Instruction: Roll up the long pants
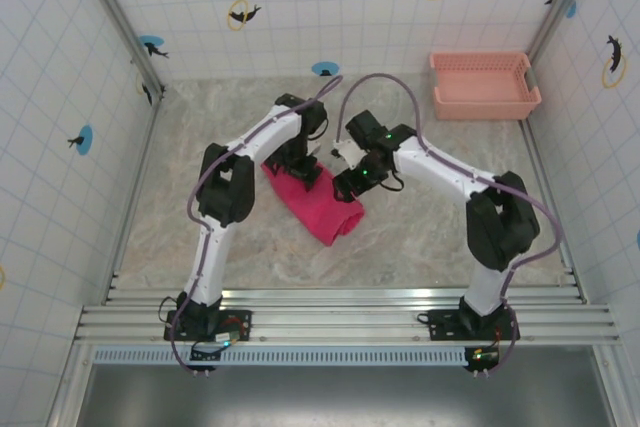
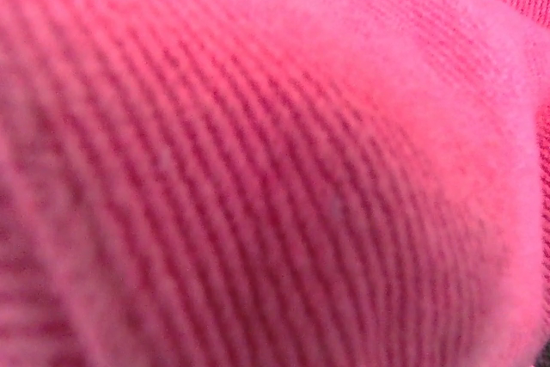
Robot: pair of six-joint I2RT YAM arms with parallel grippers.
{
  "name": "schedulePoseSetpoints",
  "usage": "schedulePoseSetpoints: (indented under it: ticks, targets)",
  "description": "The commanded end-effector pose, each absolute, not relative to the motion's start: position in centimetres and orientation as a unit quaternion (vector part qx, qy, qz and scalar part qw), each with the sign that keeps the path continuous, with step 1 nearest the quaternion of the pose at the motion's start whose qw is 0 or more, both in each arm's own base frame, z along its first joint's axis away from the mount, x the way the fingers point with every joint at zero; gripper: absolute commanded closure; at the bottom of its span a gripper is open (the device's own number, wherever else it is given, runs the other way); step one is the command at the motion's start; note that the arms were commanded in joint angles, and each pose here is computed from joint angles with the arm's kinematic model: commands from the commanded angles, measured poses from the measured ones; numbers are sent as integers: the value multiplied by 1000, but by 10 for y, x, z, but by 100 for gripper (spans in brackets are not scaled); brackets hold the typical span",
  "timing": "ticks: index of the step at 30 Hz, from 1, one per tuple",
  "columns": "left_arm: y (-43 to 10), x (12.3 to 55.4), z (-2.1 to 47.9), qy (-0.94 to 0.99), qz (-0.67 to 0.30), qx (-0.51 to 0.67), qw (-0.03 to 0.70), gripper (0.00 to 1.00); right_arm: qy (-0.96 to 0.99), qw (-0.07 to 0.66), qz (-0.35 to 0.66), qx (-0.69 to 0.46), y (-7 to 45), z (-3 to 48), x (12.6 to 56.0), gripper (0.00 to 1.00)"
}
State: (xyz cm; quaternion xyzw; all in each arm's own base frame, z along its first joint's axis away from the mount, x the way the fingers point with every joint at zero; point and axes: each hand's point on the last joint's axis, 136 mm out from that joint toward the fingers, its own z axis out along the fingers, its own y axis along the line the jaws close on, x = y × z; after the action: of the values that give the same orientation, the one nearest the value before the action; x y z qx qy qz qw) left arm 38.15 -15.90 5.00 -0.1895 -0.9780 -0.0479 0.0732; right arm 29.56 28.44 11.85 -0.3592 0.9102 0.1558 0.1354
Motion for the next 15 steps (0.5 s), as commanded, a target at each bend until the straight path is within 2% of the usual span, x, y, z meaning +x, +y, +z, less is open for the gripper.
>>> schedulePoseSetpoints:
  ticks: [1, 6, 10, 15]
  targets:
    - [-155, 380, 18, -971, -59, -202, 110, 2, 869, 172, 17, -463, 287, 126, 272, 9]
    - [-156, 381, 17, -970, -54, -205, 117, 3, 833, 200, 5, -517, 335, 113, 237, 7]
    - [-155, 380, 18, -969, -53, -209, 119, 2, 814, 208, -48, -540, 353, 87, 234, 6]
    - [-154, 376, 18, -966, -54, -216, 129, 2, 799, 179, -103, -565, 359, 44, 242, 6]
